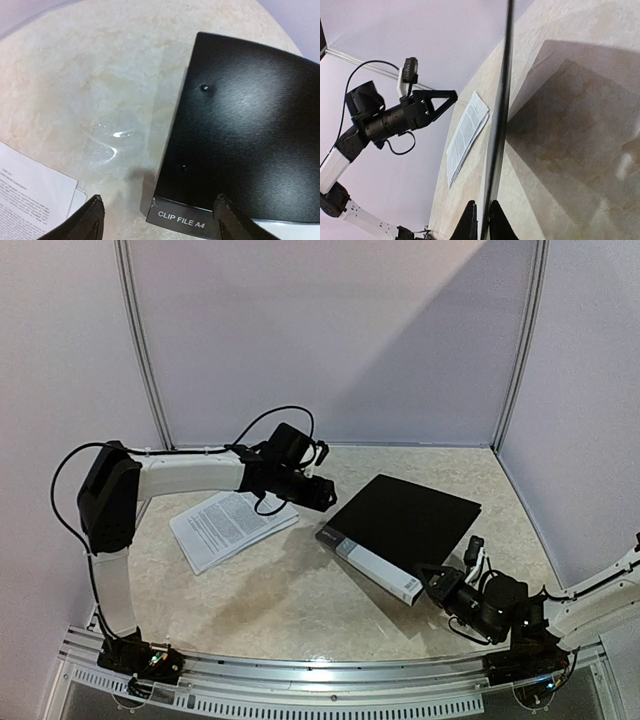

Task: Put the files into the folder
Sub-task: Pick up the folder from the center of the board, then place the folder at the center of the board, then pick up the folder from the center of the board.

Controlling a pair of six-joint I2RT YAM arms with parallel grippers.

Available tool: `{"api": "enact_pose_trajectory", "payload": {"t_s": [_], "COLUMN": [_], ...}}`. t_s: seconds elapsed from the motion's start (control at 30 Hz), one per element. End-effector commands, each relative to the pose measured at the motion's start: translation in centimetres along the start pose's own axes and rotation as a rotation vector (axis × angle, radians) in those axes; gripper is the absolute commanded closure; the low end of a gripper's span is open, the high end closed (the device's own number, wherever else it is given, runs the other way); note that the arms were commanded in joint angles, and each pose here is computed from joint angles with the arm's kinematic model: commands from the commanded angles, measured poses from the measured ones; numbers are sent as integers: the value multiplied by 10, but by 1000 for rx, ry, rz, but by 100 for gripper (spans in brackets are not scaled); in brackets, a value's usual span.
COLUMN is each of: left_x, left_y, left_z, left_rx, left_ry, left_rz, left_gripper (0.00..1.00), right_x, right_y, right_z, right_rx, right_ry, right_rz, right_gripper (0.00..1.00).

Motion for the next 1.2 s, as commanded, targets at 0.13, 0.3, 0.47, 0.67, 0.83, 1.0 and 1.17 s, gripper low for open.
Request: {"api": "enact_pose_trajectory", "payload": {"t_s": [0.13,0.3,0.47,0.67,0.83,1.0,1.17], "left_x": [30,53,83,94,87,93,99], "left_y": [1,28,34,20,6,-1,-8], "left_z": [-20,-12,-13,-19,-35,-38,-38], "left_rx": [-157,-162,-79,2,132,158,162], "left_ry": [-92,63,229,329,395,476,494], "left_rz": [54,25,21,6,2,25,44], "left_gripper": [25,23,21,21,22,22,22], "right_x": [26,18,-24,-60,-83,-115,-148], "right_y": [11,14,41,56,46,14,-14], "right_z": [-50,-43,-46,-23,3,1,-18], "right_rx": [146,314,425,450,478,610,709], "right_ry": [204,386,384,486,743,781,677], "right_rz": [187,140,-30,-193,-307,-202,-94], "right_gripper": [62,30,1,2,1,1,1]}}
Point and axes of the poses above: each gripper's point midway between its finger pads, its own y axis back along the fingers, its own z axis along the line the jaws close on, x = y × z, the point moved 6 cm from there along y, back along the fingers, and after that the axes turned 3 degrees about -y, right-handed, at the moved point
